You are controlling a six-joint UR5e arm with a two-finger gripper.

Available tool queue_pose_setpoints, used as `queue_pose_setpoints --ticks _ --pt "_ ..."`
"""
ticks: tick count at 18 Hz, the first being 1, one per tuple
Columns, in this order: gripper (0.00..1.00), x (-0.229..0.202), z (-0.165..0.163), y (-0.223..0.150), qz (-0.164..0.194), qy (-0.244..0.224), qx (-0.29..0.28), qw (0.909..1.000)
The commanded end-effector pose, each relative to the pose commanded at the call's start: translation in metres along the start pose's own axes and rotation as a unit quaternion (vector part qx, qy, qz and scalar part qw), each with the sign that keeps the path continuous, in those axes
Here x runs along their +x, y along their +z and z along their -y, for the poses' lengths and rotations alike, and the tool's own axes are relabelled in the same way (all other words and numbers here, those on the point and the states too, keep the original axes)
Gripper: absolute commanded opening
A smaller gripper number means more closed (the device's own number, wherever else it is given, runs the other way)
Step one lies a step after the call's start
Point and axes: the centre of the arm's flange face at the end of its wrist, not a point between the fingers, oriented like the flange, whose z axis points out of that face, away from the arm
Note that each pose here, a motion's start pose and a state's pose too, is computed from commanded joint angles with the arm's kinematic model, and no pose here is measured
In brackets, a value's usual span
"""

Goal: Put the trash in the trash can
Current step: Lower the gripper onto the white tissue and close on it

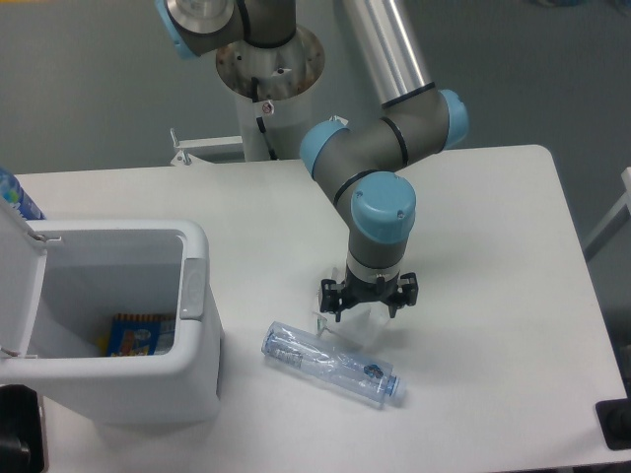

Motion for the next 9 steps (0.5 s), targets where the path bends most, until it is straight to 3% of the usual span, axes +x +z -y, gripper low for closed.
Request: queue_pose_setpoints --ticks 2,5,6,9 --pt "0.50 -0.0006 0.0004 -0.0026 0.003 0.001 0.002 1.0000" --pt "0.09 -0.0005 0.0003 -0.0034 0.003 -0.001 0.002 1.0000" --pt "0.04 -0.0005 0.0003 -0.0044 0.004 -0.001 0.003 1.0000" --pt "0.02 -0.0012 0.0003 -0.0064 0.004 -0.002 0.005 1.0000"
